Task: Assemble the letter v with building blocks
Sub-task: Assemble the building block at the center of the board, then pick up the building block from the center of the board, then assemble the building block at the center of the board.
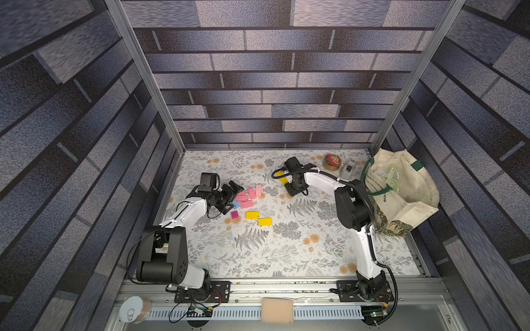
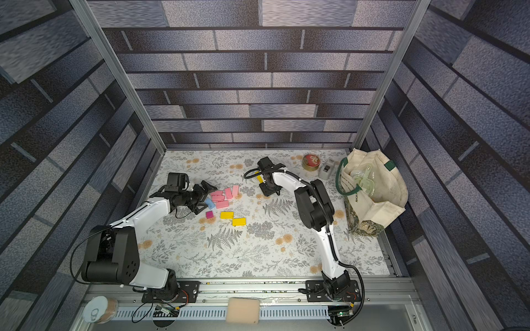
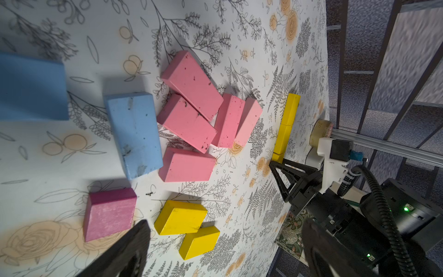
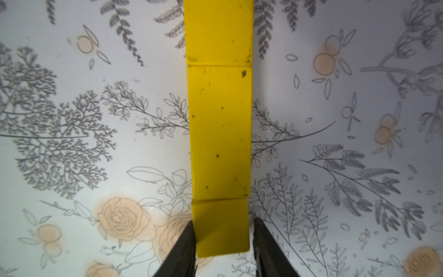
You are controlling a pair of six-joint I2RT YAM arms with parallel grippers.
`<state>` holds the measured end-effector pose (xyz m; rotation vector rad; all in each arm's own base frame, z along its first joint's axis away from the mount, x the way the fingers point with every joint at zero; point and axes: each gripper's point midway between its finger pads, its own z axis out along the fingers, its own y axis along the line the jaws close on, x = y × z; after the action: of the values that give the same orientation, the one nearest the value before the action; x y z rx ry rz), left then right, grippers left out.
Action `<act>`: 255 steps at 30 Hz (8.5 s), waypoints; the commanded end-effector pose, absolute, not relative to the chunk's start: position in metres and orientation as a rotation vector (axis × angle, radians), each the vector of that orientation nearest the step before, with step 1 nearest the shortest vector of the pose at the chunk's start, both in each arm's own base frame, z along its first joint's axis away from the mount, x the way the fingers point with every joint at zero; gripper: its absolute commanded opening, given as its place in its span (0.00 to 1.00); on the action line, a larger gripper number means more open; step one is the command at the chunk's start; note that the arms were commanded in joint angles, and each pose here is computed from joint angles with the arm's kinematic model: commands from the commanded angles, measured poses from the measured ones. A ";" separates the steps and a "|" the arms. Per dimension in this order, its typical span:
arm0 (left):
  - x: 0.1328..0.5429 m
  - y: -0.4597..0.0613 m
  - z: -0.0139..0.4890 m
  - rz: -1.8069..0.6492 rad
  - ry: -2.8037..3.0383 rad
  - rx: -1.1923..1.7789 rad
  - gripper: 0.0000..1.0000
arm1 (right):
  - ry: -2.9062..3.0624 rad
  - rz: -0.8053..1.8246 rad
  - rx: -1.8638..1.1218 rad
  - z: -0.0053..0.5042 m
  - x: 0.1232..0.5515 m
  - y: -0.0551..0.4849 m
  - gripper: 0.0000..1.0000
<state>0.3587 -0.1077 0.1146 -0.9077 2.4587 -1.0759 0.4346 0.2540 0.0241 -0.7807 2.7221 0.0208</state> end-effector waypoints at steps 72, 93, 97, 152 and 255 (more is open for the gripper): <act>0.321 -0.120 0.115 -0.703 2.683 -0.707 1.00 | 2.555 0.223 -0.680 0.149 0.406 0.249 1.00; 0.254 -0.093 0.123 -1.160 2.488 -1.023 1.00 | 2.498 0.316 -1.257 0.072 0.277 0.340 0.93; 0.253 -0.083 0.119 -1.227 2.445 -1.100 1.00 | 2.471 0.228 -1.365 0.058 0.277 0.353 0.91; 0.344 -0.155 0.170 -0.955 2.557 -0.426 1.00 | 2.838 0.014 0.422 0.058 0.477 0.211 0.17; 0.334 -0.175 0.160 -1.001 2.641 -0.326 1.00 | 2.758 0.039 0.954 0.030 0.491 0.171 0.30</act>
<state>0.3346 -0.1705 0.1463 -0.3836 2.6620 -0.9909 0.4985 0.1696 0.0267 0.8794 2.7681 0.0316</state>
